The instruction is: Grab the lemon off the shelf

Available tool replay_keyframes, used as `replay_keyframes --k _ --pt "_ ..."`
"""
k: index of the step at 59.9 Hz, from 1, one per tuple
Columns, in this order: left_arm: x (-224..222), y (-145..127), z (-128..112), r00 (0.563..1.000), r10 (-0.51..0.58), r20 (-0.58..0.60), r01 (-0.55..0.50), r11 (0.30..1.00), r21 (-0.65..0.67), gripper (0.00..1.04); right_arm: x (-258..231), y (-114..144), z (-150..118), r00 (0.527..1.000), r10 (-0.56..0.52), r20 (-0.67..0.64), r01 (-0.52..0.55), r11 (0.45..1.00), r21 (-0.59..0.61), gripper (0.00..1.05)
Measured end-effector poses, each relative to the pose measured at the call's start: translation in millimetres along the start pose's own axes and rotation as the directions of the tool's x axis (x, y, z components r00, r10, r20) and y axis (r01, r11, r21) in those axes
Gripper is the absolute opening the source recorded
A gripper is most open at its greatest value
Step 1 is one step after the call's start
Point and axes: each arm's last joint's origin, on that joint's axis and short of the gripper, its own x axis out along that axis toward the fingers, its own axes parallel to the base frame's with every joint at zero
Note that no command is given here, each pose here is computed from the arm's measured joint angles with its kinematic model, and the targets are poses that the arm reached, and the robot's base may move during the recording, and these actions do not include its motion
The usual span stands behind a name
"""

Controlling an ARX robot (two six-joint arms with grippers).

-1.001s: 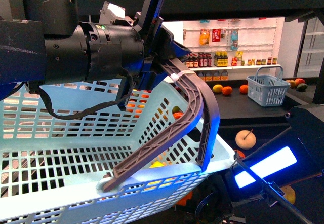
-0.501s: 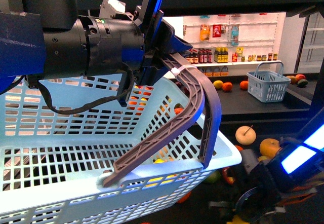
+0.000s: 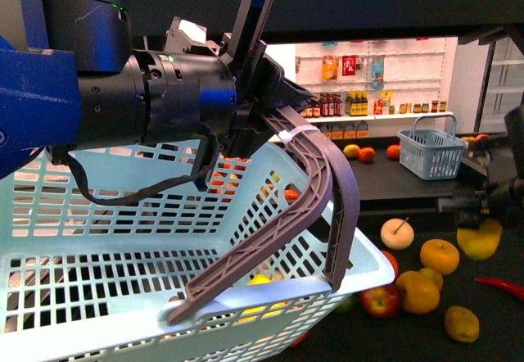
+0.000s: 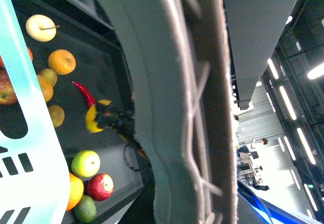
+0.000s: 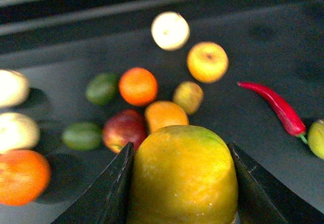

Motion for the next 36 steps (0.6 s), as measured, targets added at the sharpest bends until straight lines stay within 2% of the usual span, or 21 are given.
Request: replay_keyframes --k 7,12,20,36 --pt "0 0 0 1.0 0.0 0.0 0.0 1.0 0.001 0.07 -38 23 27 0.988 0.142 0.054 -0.145 0.988 0.051 0.48" --pt "0 0 0 1.0 0.0 0.0 0.0 1.0 0.0 0.07 -56 44 31 0.969 0.239 0.065 -0.243 0.967 0.075 0.48" --pt "0 0 0 1.0 0.0 0.0 0.0 1.0 0.0 0.07 -74 89 15 0.926 0.377 0.027 -0.377 0.918 0.122 0.48" --pt "0 0 0 1.0 0.0 0.0 0.0 1.0 -0.001 0.07 -89 139 -5 0.879 0.477 -0.008 -0.473 0.872 0.125 0.48"
